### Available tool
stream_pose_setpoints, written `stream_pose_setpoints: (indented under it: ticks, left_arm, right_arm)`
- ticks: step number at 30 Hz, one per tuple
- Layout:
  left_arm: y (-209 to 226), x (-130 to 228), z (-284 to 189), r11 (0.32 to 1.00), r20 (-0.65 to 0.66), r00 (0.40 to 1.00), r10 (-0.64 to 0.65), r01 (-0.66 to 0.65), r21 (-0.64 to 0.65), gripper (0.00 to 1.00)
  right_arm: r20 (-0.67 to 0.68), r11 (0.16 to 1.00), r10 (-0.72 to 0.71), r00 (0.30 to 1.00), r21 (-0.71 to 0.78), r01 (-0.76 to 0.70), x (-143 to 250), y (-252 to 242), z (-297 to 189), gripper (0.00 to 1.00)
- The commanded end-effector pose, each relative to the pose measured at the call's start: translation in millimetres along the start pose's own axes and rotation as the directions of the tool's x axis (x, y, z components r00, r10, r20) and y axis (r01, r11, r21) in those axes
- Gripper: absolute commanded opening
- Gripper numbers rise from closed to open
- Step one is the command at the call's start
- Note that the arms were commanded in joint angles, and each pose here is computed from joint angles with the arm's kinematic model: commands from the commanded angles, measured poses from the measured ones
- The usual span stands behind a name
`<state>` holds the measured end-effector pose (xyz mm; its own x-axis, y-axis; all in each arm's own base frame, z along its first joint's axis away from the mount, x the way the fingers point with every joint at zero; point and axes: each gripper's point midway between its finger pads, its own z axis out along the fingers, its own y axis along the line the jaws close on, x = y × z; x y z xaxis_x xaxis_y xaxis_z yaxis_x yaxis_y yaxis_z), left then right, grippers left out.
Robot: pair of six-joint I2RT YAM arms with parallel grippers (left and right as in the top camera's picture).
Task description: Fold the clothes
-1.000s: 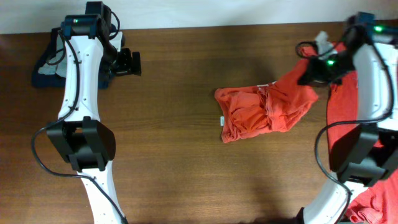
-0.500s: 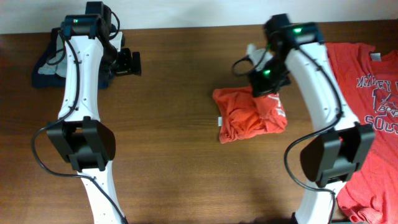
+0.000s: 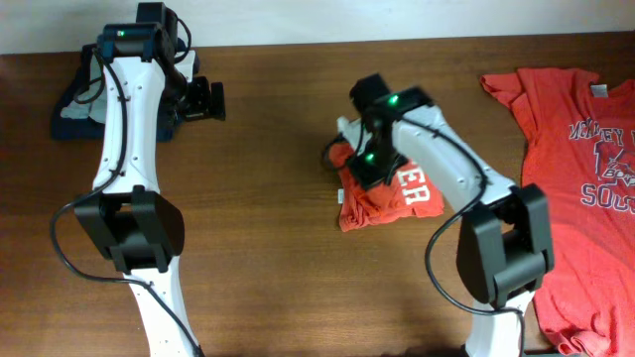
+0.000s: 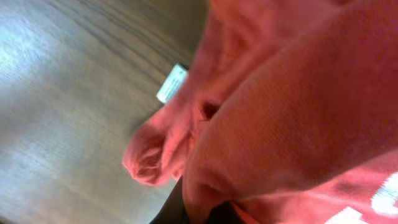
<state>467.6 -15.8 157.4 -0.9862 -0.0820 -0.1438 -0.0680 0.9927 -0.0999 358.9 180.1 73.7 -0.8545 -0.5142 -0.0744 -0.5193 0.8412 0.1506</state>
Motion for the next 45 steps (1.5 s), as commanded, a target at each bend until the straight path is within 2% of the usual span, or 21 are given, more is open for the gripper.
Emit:
stream_pose_setpoints:
  ticks: [1, 4, 5, 6, 7, 11, 16, 22, 24, 28, 34, 41, 45]
  left_arm:
    - [0.8, 0.8, -3.5, 1.0, 0.005, 1.0, 0.003, -0.003, -0.007, 0.99]
    - [0.8, 0.9, -3.4, 1.0, 0.005, 1.0, 0.002, -0.002, -0.007, 0.99]
    - [0.8, 0.9, -3.4, 1.0, 0.005, 1.0, 0.002, -0.002, -0.007, 0.99]
    - [0.8, 0.8, -3.5, 1.0, 0.005, 1.0, 0.003, -0.003, -0.007, 0.99]
    - [0.8, 0.8, -3.5, 1.0, 0.005, 1.0, 0.002, -0.002, -0.007, 0.99]
    - [0.8, 0.8, -3.5, 1.0, 0.005, 1.0, 0.003, -0.003, -0.007, 0.99]
    - [0.8, 0.8, -3.5, 1.0, 0.005, 1.0, 0.003, -0.003, -0.007, 0.99]
    - [0.8, 0.8, -3.5, 1.0, 0.005, 1.0, 0.002, -0.002, -0.007, 0.99]
    - [0.8, 0.8, -3.5, 1.0, 0.005, 1.0, 0.003, -0.003, -0.007, 0.99]
    - [0.8, 0.8, -3.5, 1.0, 0.005, 1.0, 0.003, -0.003, -0.007, 0.99]
    - [1.1, -3.7, -3.7, 1.0, 0.024, 1.0, 0.008, -0.008, -0.008, 0.99]
    - [-0.1, -13.0, -4.1, 1.0, 0.062, 0.998, 0.011, -0.011, -0.004, 0.99]
    - [-2.7, -38.6, -7.0, 1.0, 0.166, 0.986, 0.019, -0.02, 0.004, 0.99]
  right_arm:
    - [0.003, 1.0, 0.014, 1.0, 0.001, -0.014, 4.1, 13.9, 19.9, 0.08]
    - [0.035, 1.0, 0.026, 0.999, 0.003, -0.026, 1.3, 15.8, 38.2, 0.11]
    - [0.047, 1.0, 0.027, 0.999, 0.004, -0.027, 0.6, 15.0, 43.7, 0.2]
    - [0.057, 0.999, 0.035, 0.998, 0.004, -0.035, -0.2, 14.0, 48.0, 0.36]
    - [0.068, 0.999, 0.037, 0.997, 0.004, -0.037, -0.8, 13.4, 52.5, 0.43]
    - [0.085, 0.999, 0.033, 0.996, 0.0, -0.033, -5.1, 14.2, 50.0, 0.59]
    - [0.178, 0.991, -0.01, 0.984, -0.132, 0.034, -37.0, 44.6, -8.9, 0.82]
    - [0.241, 0.986, -0.03, 0.97, -0.151, 0.068, -54.2, 56.9, -79.4, 0.92]
    - [0.243, 0.989, -0.026, 0.97, -0.133, 0.06, -53.3, 50.7, -92.9, 0.99]
    - [0.246, 0.995, 0.042, 0.968, -0.102, -0.018, -47.7, 19.7, -116.9, 0.99]
    - [0.256, 0.974, 0.223, 0.941, -0.088, -0.207, -28.7, -60.5, -133.4, 0.99]
    - [0.271, 0.906, 0.42, 0.866, -0.073, -0.417, 10.1, -147.6, -147.5, 0.99]
    - [0.285, 0.867, 0.492, 0.822, -0.074, -0.493, 29.1, -179.8, -153.8, 0.99]
